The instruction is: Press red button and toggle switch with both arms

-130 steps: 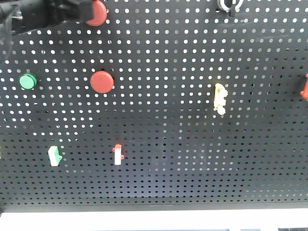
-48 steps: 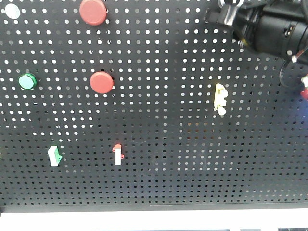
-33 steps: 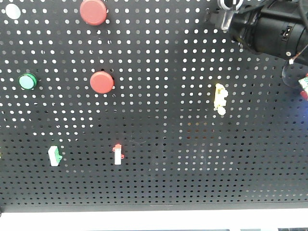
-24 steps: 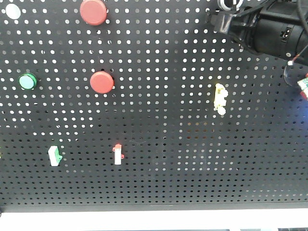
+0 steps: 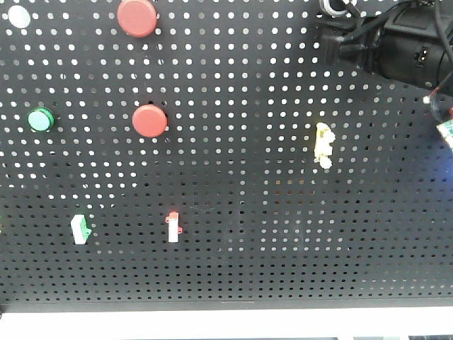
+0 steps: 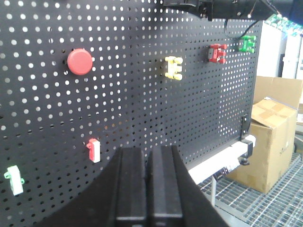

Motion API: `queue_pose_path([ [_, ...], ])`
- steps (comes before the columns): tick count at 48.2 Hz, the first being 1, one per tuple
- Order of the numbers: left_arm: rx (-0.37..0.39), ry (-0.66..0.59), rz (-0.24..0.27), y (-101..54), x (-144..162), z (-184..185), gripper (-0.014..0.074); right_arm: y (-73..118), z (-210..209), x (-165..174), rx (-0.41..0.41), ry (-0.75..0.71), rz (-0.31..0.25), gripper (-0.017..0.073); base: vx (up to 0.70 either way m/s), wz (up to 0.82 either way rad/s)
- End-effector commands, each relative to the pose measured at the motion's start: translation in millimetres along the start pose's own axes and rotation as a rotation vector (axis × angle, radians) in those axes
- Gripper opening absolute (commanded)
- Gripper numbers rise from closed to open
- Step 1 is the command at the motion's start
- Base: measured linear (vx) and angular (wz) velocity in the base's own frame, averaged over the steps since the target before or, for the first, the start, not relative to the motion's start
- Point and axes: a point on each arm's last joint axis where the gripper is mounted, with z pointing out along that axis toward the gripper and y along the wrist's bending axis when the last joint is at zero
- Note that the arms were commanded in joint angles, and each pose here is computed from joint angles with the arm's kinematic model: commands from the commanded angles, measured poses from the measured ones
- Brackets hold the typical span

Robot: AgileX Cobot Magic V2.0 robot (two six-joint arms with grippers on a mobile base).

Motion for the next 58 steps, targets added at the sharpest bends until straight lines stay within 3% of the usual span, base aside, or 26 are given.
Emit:
queue_pose_path([
  [1, -0.024, -0.059, -0.028, 2.2, -11, 0, 0.0002, -7.9, -16, -26, 0.102, -0.123, 0.011, -0.0003, 0.00, 0.00],
  [6, -0.025, -0.058, -0.027, 2.2, -11, 0, 0.0002, 0.2, -20, -25, 0.031, -0.082, 0.056, -0.0003, 0.00, 0.00],
  [15, -0.039, -0.028, 0.034, 3.4, -8, 0, 0.0002, 10.9, -36, -22, -0.022, -0.025, 0.031, -0.0003, 0.00, 0.00],
  [23, -0.058, 0.034, 0.068, 5.3, -3, 0, 0.0002, 15.2, -73, 1, 0.062, -0.024, 0.027, -0.0003, 0.00, 0.00],
  [29, -0.086, 0.176, 0.095, 9.4, 15, 0, 0.0002, 23.9, -118, 32, 0.122, -0.013, -0.029, -0.0003, 0.00, 0.00],
  [38, -0.174, 0.347, 0.085, 18.9, 58, -4, 0.0002, 42.1, -192, 91, 0.179, -0.012, -0.097, -0.0003, 0.00, 0.00],
  [48, -0.198, 0.302, 0.083, 17.0, 98, -19, 0.0002, 55.9, -259, 159, 0.259, -0.111, -0.112, -0.0003, 0.00, 0.00],
  [58, -0.255, 0.151, 0.097, 21.9, 99, -18, 0.0002, 54.8, -277, 178, 0.331, -0.194, -0.112, -0.0003, 0.00, 0.00],
])
